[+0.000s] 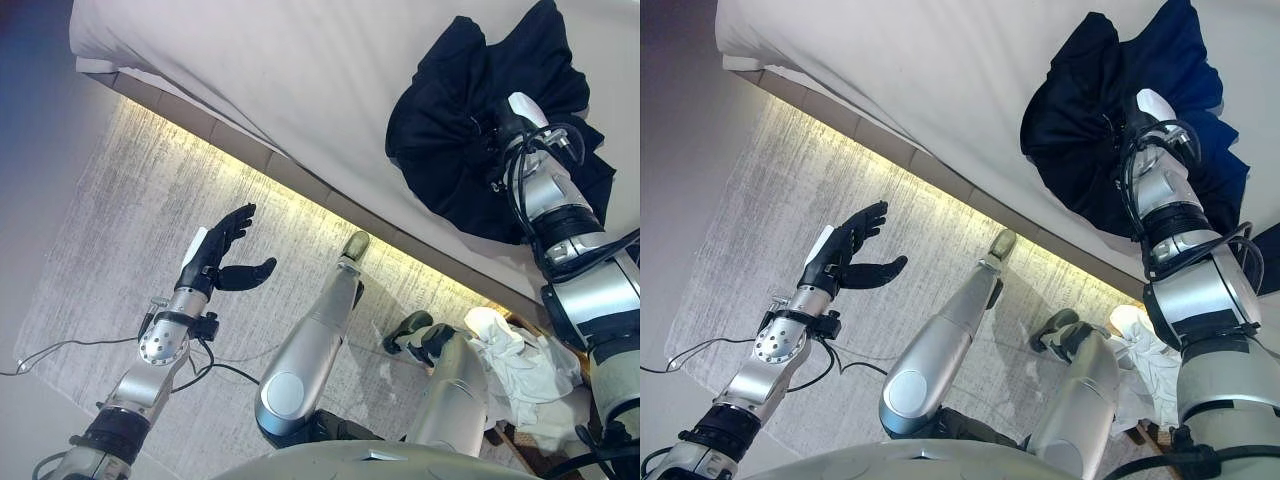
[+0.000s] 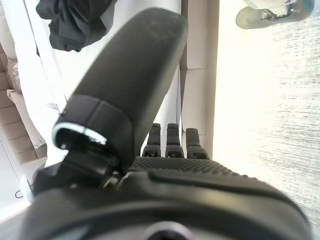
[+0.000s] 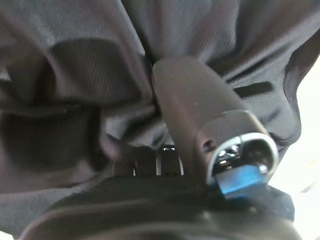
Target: Pick up the clothes from the bed and place them into the basket
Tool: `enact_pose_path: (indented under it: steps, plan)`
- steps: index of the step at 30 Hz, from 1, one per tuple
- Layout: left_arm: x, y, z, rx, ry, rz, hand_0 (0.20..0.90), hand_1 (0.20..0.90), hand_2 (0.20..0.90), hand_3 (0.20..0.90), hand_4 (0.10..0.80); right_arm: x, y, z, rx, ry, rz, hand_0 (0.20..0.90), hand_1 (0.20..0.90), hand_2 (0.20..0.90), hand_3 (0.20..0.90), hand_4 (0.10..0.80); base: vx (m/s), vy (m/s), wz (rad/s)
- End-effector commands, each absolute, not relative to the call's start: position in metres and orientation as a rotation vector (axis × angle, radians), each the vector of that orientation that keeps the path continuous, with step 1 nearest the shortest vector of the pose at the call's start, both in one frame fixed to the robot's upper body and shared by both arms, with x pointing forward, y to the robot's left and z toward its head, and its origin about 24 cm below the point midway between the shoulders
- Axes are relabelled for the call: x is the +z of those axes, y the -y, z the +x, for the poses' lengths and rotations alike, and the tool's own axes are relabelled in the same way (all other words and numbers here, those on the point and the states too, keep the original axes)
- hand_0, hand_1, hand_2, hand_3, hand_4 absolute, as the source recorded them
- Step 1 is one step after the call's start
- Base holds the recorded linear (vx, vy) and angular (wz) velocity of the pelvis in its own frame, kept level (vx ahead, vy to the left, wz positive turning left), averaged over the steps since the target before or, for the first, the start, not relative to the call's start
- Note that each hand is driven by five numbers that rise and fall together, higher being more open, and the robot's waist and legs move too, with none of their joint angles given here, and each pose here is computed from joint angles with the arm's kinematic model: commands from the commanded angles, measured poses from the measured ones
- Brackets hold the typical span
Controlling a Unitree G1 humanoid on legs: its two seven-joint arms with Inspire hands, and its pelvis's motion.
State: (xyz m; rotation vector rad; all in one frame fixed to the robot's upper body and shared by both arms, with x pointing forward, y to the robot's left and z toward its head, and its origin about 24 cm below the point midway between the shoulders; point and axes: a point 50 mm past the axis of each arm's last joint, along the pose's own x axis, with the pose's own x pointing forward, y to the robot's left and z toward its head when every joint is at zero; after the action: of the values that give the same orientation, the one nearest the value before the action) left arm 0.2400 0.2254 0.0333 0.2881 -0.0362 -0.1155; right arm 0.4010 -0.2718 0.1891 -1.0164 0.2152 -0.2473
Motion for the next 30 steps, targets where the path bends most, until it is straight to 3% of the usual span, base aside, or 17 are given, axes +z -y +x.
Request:
enact_pose_path:
  steps: [1, 15, 21, 30]
  plan:
    - [0.068, -0.231, 0.241, -0.101, 0.221, 0.285, 0.900, 0.900, 0.900, 0.900, 0.800, 0.182, 0.280, 0.397, -0.235, -0.222, -1.025, 0.300, 0.300, 0.300, 0.200, 0.100, 0.023, -0.042, -0.08]
    - [0.048, -0.245, 0.246, 0.007, 0.094, 0.362, 0.900, 0.900, 0.900, 0.900, 0.800, 0.196, 0.289, 0.380, -0.264, -0.049, -0.980, 0.300, 0.300, 0.300, 0.200, 0.100, -0.027, 0.023, -0.30]
    - [0.038, -0.250, 0.239, 0.020, 0.032, 0.384, 0.900, 0.900, 0.900, 0.900, 0.800, 0.176, 0.309, 0.357, -0.245, -0.049, -0.971, 0.300, 0.300, 0.300, 0.200, 0.100, 0.101, 0.001, -0.39]
    - [0.025, -0.258, 0.239, 0.033, -0.050, 0.429, 0.900, 0.900, 0.900, 0.900, 0.800, 0.192, 0.329, 0.325, -0.307, 0.048, -0.909, 0.300, 0.300, 0.300, 0.200, 0.100, 0.105, -0.036, -0.33]
